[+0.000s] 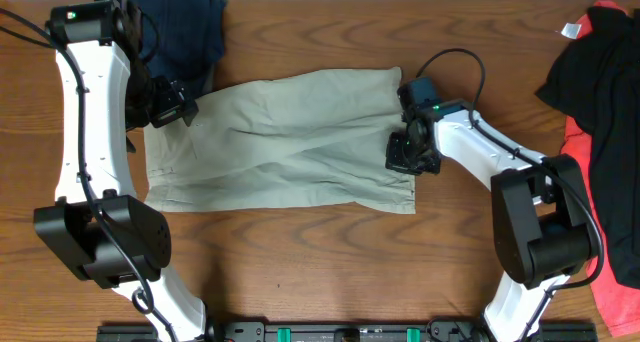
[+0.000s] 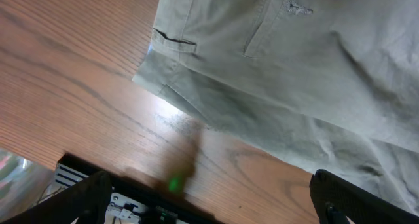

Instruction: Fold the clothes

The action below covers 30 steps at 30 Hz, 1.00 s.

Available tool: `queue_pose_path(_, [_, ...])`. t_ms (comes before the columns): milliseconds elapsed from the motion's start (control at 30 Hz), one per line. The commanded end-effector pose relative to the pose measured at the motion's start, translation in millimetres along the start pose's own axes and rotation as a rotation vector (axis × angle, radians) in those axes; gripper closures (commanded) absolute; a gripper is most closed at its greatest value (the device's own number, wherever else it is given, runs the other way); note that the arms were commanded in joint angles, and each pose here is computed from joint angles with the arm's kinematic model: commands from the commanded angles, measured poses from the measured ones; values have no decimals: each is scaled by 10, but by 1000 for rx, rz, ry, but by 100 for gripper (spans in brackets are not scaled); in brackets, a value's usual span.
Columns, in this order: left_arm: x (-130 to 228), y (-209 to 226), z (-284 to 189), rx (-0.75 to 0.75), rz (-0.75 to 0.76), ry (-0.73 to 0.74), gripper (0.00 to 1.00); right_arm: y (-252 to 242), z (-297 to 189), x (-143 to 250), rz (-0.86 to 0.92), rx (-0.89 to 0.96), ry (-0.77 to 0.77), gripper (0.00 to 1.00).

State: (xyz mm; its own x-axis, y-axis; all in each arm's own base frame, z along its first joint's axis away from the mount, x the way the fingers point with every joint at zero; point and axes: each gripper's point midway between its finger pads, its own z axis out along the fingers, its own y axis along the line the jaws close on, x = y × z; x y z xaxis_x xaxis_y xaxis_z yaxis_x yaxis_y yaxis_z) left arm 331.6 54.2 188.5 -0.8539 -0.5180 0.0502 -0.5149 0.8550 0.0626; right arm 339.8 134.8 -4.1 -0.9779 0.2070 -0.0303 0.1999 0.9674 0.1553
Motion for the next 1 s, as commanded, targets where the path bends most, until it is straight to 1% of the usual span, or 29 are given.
queue_pose_path(0, [24,32,-10,-5,8,8,2,-365,38,-49,75,162,-56,99])
queue_pose_path(133, [24,32,-10,-5,8,8,2,-557,11,-141,134,168,-60,99])
queue_pose_path(367, [20,30,-10,-4,8,7,2,-1069,-85,-359,242,181,-75,99])
queue_pose_path(533, [13,27,-10,-3,8,4,2,-1451,-283,-488,358,193,-69,99])
queue_pose_path(600, [8,25,-10,-2,8,2,2,-1538,-425,-535,369,197,-62,99])
queue_pose_path(700, [7,19,-10,-1,9,1,2,-1591,-740,-597,386,199,-62,99])
queue_pose_path(800, [13,11,-11,-1,12,1,2,-1537,-1110,-632,386,188,-95,99])
queue_pose_path(833, [19,9,-16,-1,13,1,0,-1496,-1236,-623,378,178,-108,99])
queue_pose_path(967, [117,-34,-80,-4,39,1,5,-1203,-1637,-449,286,61,-130,99])
